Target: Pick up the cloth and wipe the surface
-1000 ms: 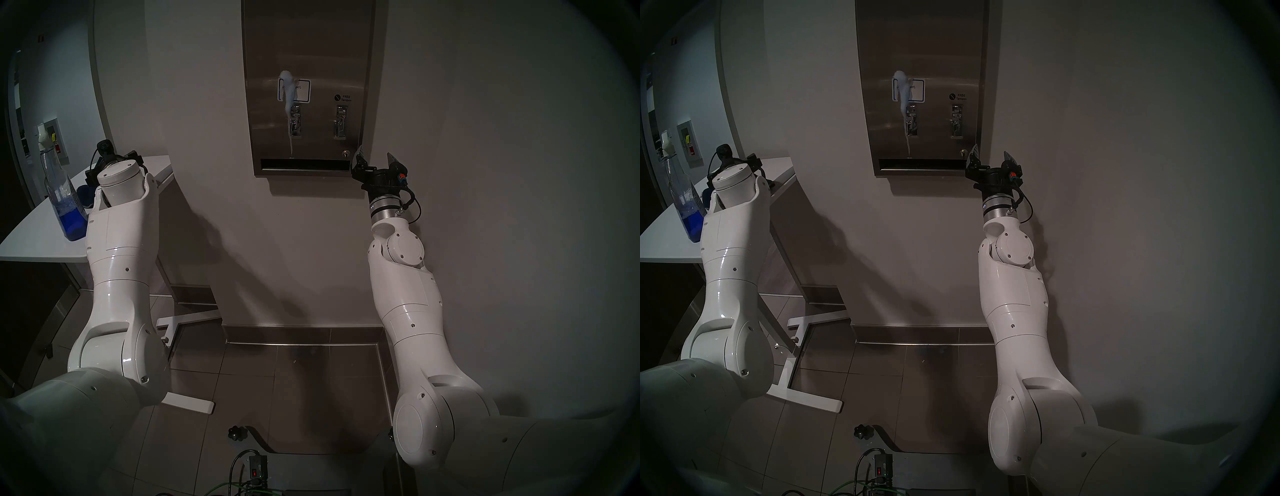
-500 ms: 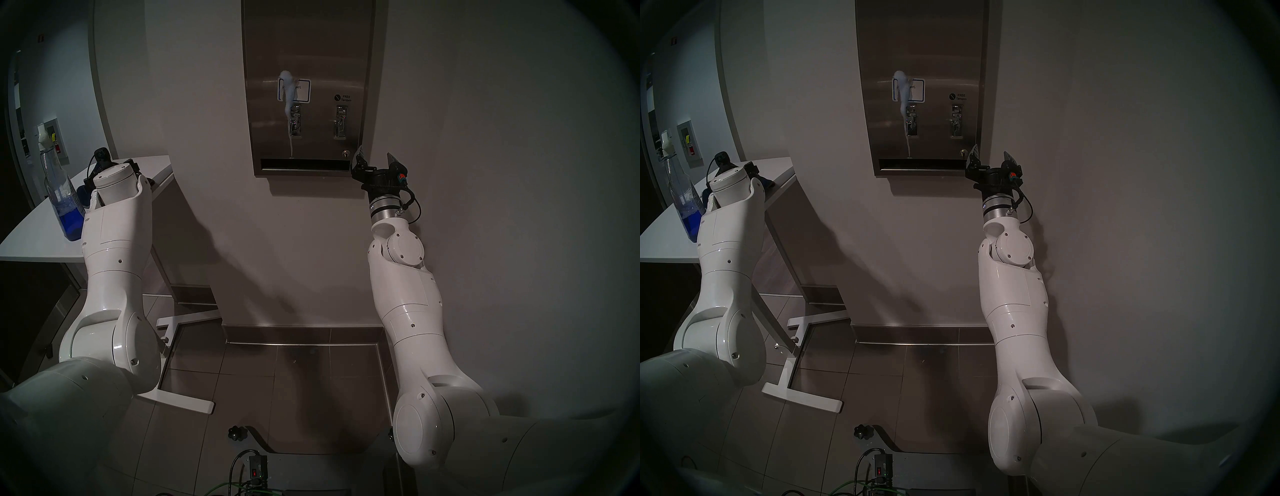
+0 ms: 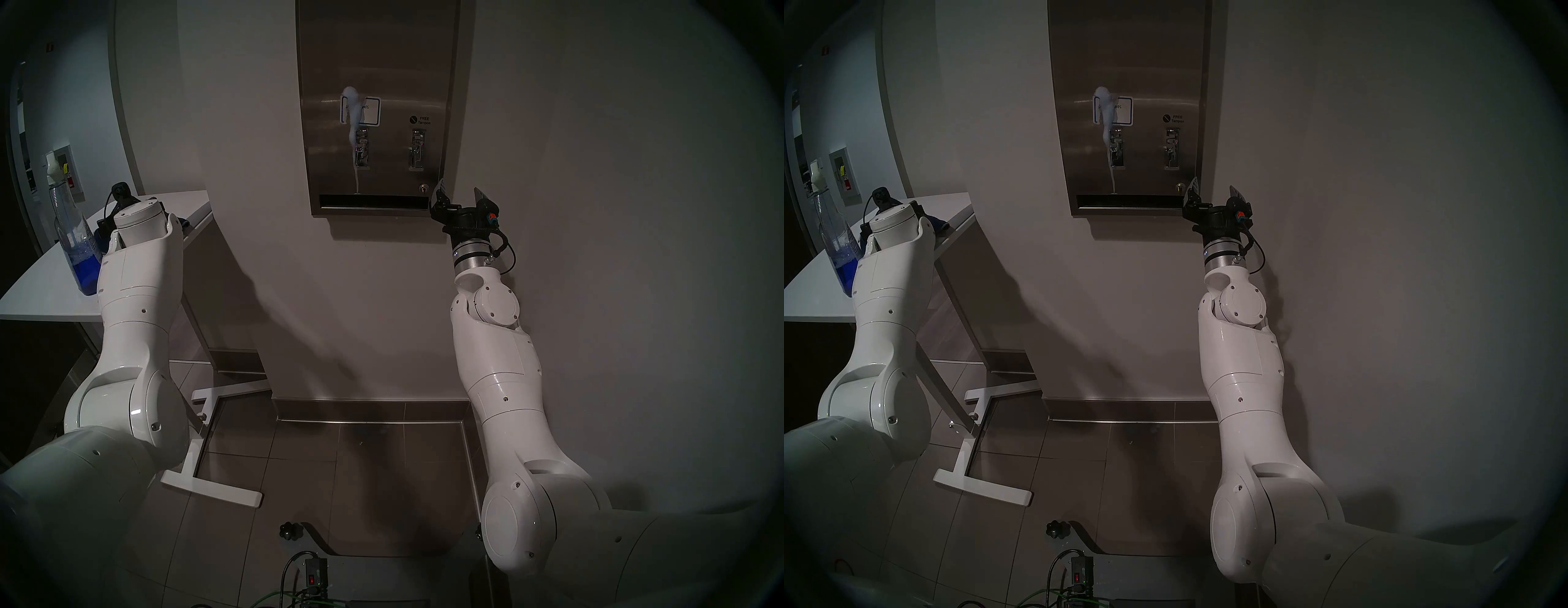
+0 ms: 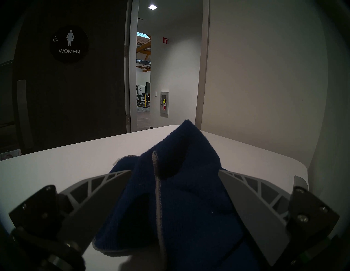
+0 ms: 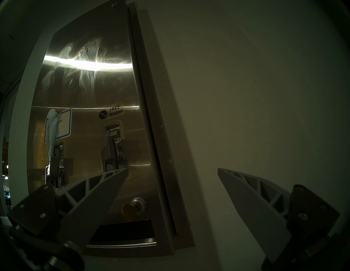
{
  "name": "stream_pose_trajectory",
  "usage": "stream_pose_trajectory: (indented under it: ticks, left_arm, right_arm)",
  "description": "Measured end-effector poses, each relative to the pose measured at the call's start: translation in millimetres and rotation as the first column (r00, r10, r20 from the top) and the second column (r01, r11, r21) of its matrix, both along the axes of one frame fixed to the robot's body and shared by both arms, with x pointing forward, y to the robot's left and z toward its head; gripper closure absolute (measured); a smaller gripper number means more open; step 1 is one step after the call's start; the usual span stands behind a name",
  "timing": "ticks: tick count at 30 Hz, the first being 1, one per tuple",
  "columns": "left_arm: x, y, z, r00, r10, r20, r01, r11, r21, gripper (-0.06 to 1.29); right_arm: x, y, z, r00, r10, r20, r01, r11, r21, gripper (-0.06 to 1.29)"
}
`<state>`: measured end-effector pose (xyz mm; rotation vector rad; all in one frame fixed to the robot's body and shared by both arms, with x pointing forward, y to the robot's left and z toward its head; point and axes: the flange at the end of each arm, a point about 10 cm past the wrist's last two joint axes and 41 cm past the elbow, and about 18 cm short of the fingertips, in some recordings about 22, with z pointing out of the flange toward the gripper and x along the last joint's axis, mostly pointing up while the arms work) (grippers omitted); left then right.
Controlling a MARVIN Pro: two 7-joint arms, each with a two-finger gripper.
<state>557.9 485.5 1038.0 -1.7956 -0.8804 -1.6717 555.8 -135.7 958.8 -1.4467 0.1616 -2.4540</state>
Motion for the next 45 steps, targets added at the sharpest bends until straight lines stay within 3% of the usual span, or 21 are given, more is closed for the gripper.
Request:
stream_pose_trajectory:
  ticks: [12, 15, 18, 19, 20, 21, 29, 37, 38, 43, 45]
  left_arm:
    - [4.4, 9.4, -16.1, 0.999, 0.036, -0.027, -0.037, 0.999, -0.038, 0.00]
    - [4.9, 11.5, -20.0, 0.999, 0.041, -0.027, -0.042, 0.998, -0.044, 0.16]
    - [5.4, 12.0, -20.5, 0.999, 0.040, -0.021, -0.041, 0.998, -0.044, 0.60]
    - [5.7, 12.0, -20.5, 0.999, 0.038, -0.018, -0.039, 0.998, -0.043, 0.92]
    - [5.8, 12.0, -20.4, 0.999, 0.037, -0.015, -0.037, 0.998, -0.042, 1.14]
    - [6.0, 11.9, -20.2, 0.999, 0.034, -0.011, -0.035, 0.999, -0.042, 1.25]
    - [8.6, 6.5, -7.6, 0.998, 0.006, 0.055, -0.005, 1.000, -0.018, 1.25]
    - [17.7, -20.8, 36.9, 0.981, -0.074, 0.181, 0.061, 0.995, 0.075, 1.25]
    - [20.1, -30.3, 49.3, 0.971, -0.101, 0.216, 0.081, 0.992, 0.100, 1.25]
    - [23.2, -50.8, 75.4, 0.943, -0.163, 0.289, 0.121, 0.980, 0.158, 1.25]
    - [22.7, -63.1, 91.7, 0.920, -0.203, 0.336, 0.143, 0.970, 0.196, 1.25]
  right_arm:
    - [0.0, 0.0, -0.1, 1.000, 0.000, 0.000, 0.000, 1.000, 0.000, -0.01]
    - [0.0, 0.0, -0.1, 1.000, 0.000, 0.000, 0.000, 1.000, 0.000, -0.01]
    - [0.0, 0.1, -0.1, 1.000, 0.000, 0.000, 0.000, 1.000, 0.000, -0.01]
    - [0.0, 0.1, -0.1, 1.000, 0.000, 0.000, 0.000, 1.000, 0.000, -0.01]
    - [0.0, 0.1, -0.1, 1.000, 0.000, 0.000, 0.000, 1.000, 0.000, -0.01]
    - [0.0, 0.1, -0.1, 1.000, 0.000, 0.000, 0.000, 1.000, 0.000, -0.01]
    - [0.0, 0.1, -0.2, 1.000, 0.000, -0.001, 0.000, 1.000, 0.000, -0.01]
    - [0.1, 0.5, -1.5, 1.000, 0.001, -0.004, -0.001, 1.000, 0.000, -0.01]
    - [0.2, 0.5, -1.8, 1.000, 0.001, -0.004, -0.001, 1.000, 0.000, -0.01]
    - [0.3, 0.6, -2.2, 1.000, 0.001, -0.005, -0.001, 1.000, 0.000, -0.01]
    - [0.3, 0.7, -2.4, 1.000, 0.001, -0.006, -0.001, 1.000, 0.000, -0.01]
